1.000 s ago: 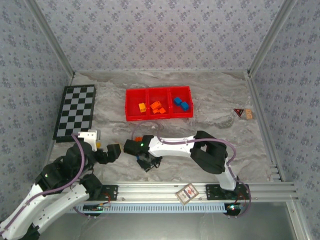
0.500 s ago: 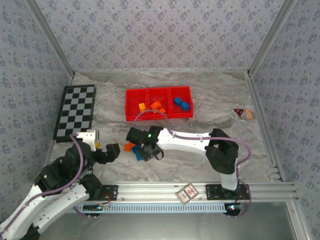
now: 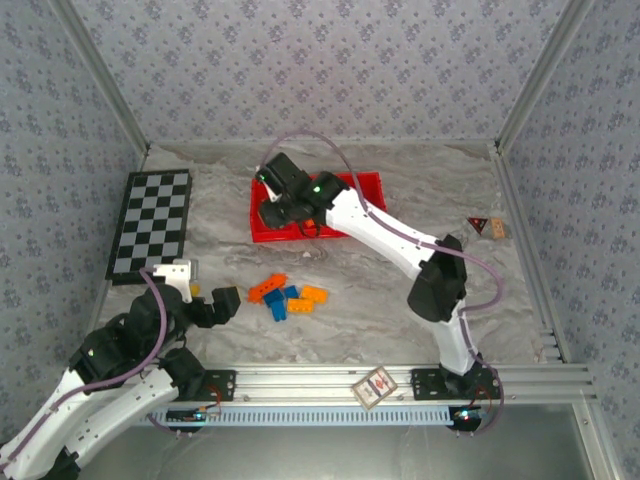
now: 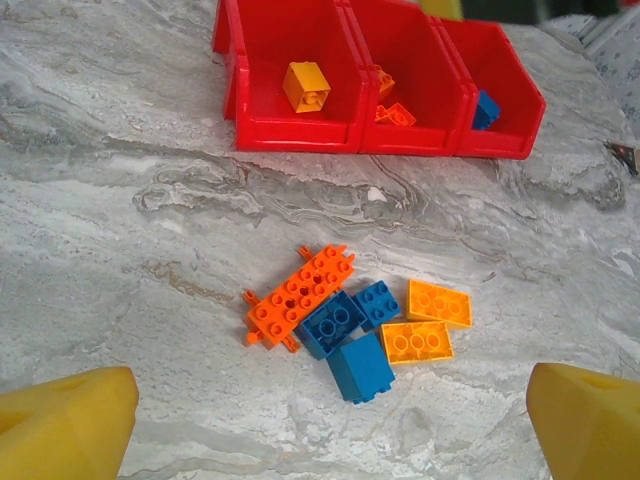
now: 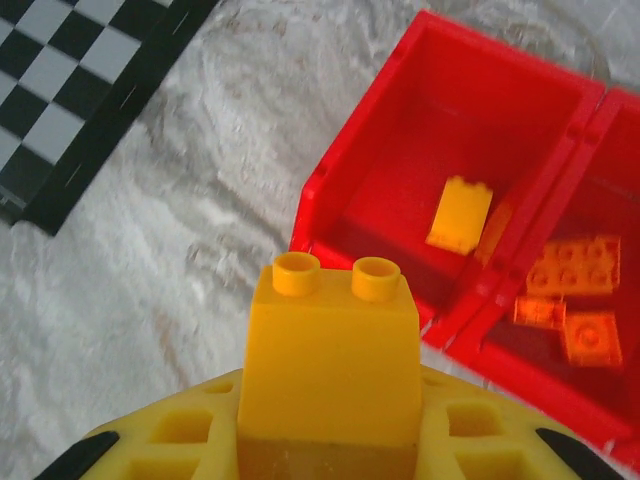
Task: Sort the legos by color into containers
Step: Place the lego in the container.
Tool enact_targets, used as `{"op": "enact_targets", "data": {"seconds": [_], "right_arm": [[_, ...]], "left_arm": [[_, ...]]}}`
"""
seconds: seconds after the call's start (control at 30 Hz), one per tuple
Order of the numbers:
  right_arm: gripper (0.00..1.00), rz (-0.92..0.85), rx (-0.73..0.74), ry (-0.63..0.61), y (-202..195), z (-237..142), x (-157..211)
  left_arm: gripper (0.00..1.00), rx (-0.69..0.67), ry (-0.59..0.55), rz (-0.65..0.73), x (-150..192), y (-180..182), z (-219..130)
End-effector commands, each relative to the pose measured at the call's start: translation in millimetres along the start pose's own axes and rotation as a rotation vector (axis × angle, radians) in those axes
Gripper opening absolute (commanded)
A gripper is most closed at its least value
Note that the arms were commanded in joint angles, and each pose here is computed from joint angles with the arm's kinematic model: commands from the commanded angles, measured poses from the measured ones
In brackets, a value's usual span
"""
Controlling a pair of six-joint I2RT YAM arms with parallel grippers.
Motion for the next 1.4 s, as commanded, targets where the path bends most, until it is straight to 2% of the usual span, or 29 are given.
{"op": "enact_targets", "data": {"seconds": [0.0, 0.17, 0.37, 0.5, 0.73, 0.9, 1.13, 1.37], "right_arm": [[0.32, -0.051, 0.014, 0.035, -17, 39, -1], [0.32, -0.032, -0.010, -0.023, -31, 74, -19], [0.33, -0.060, -0.036, -0.035, -33, 113, -22], [0.38, -0.045, -0.052, -0.014, -37, 133, -16], [0.55, 0.034, -0.070, 0.011, -47, 144, -10], [0.57, 0.041, -0.068, 0.000, -46, 131, -16], [0.58, -0.012, -0.066, -0.033, -37, 79, -25], [0.64, -0.098, -0.037, -0.016, -34, 25, 2]], "left_arm": [[1.00, -0.010, -0.020, -0.008, -1, 2, 0], [1.00, -0.020, -0.016, -0.005, -1, 3, 0], [1.00, -0.022, -0.017, -0.007, -1, 3, 0], [1.00, -0.024, -0.019, -0.008, -1, 3, 0], [1.00, -0.029, -0.017, -0.009, -1, 4, 1], [0.99, -0.031, -0.017, -0.009, -1, 4, 1], [1.00, -0.035, -0.013, -0.008, -1, 4, 2], [1.00, -0.038, 0.007, 0.002, 0, 2, 5]]}}
Point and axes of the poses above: each hand's point on the last joint's axis, 136 mm out from that joint toward the fingers, its own z axis out along the fingers, its own y axis along the line the jaws close on, x = y × z, the point moved 5 cm from there along -z, back along the fingers, and after that the axes turned 3 degrees about -z, right-handed, at the moved point
